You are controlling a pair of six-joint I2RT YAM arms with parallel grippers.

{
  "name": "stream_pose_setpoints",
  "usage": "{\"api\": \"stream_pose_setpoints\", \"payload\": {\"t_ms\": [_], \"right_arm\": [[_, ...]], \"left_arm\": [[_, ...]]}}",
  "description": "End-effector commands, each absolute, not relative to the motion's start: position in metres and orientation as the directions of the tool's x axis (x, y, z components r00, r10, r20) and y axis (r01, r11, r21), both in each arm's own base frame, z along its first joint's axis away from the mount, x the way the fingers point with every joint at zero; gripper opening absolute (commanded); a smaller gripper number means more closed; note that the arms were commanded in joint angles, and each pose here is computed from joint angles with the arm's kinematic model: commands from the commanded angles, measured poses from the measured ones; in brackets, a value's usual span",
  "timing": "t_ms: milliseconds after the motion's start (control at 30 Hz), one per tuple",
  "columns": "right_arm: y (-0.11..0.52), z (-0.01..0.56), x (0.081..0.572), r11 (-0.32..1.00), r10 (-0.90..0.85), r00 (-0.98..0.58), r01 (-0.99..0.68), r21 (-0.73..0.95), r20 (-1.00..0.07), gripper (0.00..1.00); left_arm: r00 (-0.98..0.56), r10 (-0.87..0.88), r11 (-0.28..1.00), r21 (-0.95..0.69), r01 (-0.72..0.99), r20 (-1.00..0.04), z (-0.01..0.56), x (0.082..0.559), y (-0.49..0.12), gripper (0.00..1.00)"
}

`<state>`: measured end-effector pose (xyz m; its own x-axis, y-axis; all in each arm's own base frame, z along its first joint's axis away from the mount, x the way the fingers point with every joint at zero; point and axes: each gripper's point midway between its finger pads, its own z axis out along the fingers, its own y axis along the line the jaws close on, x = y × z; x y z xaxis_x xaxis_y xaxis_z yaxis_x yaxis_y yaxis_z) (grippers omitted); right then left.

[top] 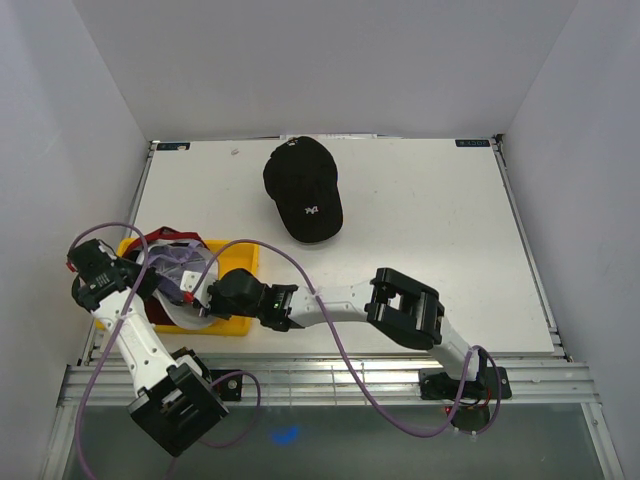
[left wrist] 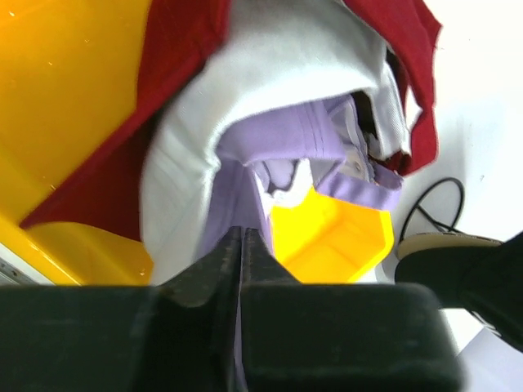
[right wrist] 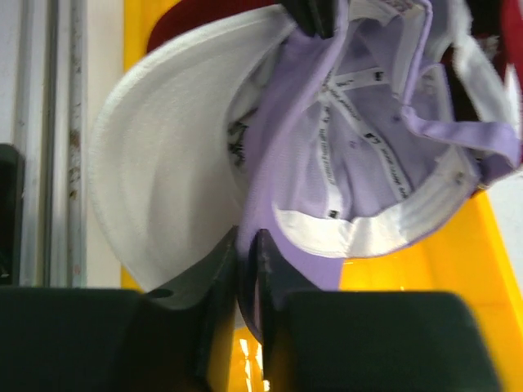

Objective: Stack the hats

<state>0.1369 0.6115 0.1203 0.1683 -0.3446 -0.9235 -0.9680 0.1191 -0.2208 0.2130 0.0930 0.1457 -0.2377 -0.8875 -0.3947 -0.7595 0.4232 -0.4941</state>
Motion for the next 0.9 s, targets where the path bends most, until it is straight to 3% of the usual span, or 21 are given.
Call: {"api": "stream_pose_setpoints", "payload": {"t_ms": [0,100,333,400,567,867], "right_arm": [[0.62,0.16,0.15,0.183,-0.254,0.194,-0.953,-0.243,-0.948,0.13],[0.616,0.17,0.15,0.188,-0.242,0.198,-0.951,-0.246,-0.95,0.08],[0.608,0.191,0.148,0.196,-0.225,0.194,-0.951,-0.239,-0.955,0.08],[0.606,0.2,0.146,0.195,-0.216,0.188,-0.953,-0.231,-0.958,0.08],[0.601,0.216,0.144,0.197,-0.205,0.174,-0.957,-0.214,-0.963,0.08],[0.59,0.259,0.145,0.216,-0.173,0.122,-0.963,-0.159,-0.977,0.08]], "left_arm": [[-0.245,-0.886,0.437,-0.532,-0.725,-0.394,0.165,0.219,0.088,0.19],[-0.243,-0.88,0.448,-0.548,-0.706,-0.408,0.177,0.224,0.089,0.24],[-0.257,-0.847,0.516,-0.606,-0.606,-0.465,0.215,0.242,0.085,0.57],[-0.261,-0.831,0.545,-0.621,-0.564,-0.491,0.227,0.248,0.083,0.62],[-0.301,-0.785,0.62,-0.688,-0.377,-0.541,0.266,0.268,0.066,0.67],[-0.296,-0.76,0.649,-0.69,-0.32,-0.578,0.29,0.276,0.065,0.69]]}}
